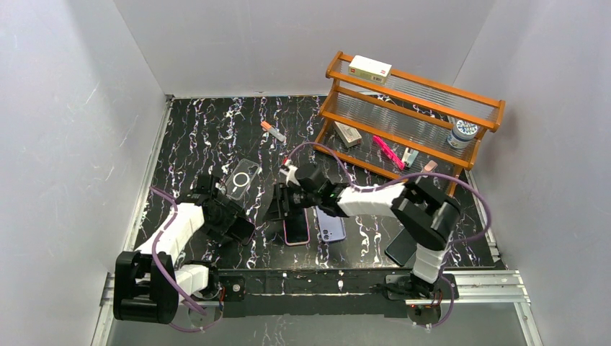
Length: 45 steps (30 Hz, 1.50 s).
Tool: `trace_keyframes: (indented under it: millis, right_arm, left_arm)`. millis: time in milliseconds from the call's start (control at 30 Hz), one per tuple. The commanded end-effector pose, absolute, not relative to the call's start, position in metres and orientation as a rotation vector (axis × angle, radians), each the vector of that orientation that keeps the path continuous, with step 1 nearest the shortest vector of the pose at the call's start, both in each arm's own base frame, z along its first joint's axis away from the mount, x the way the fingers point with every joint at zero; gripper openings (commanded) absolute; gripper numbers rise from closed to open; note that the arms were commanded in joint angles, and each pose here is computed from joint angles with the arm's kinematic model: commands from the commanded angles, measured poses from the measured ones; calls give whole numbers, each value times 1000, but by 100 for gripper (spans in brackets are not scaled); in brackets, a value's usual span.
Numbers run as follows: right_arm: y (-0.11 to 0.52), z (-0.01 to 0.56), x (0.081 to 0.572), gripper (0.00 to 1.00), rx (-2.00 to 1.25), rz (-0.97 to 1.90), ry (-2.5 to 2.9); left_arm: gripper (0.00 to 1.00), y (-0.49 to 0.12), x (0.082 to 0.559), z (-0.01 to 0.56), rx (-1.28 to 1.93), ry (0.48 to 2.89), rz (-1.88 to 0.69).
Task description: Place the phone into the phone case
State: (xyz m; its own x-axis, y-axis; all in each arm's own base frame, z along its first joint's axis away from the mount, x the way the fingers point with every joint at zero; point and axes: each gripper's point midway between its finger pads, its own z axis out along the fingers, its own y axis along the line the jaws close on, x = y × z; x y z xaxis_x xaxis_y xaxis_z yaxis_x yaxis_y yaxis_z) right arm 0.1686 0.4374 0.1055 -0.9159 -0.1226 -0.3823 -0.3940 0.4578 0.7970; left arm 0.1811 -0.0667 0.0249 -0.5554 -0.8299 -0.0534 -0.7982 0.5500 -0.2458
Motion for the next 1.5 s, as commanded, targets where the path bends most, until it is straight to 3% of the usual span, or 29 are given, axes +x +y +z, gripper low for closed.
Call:
trace_keyframes:
  millis: [0,500,767,933,1000,1167,1267,1467]
  right_arm:
    - [469,110,163,55,-599,1559,2354]
    - [504,61,149,51,-743,1617,2430]
    - [513,57,142,38,-761,1688,2412]
    - [515,60,139,17,-779,1750,2364]
    - [514,62,137,3,-788,1761,2352]
    - [505,77,142,1,-761,1750,2315]
    - [496,88,148,1,-727,1747,2292]
    - [469,108,162,1,-619,1746,2266]
  left_arm:
    - [47,-77,163,19,-1411,2679,-335]
    - [44,-79,162,22,-1373,2671,-378]
    - [43,-80,163,25,-1368,2653,-399]
    - [44,-81,164,31,-1350,2629,-432]
    - [49,-81,165,34,-1340,2613,-448]
    - [81,-77,180,53,-1250,2555,-456]
    - [96,-81,196,80,-1113,2523,-526]
    - [98,-89,223,150,-816,2388,-652]
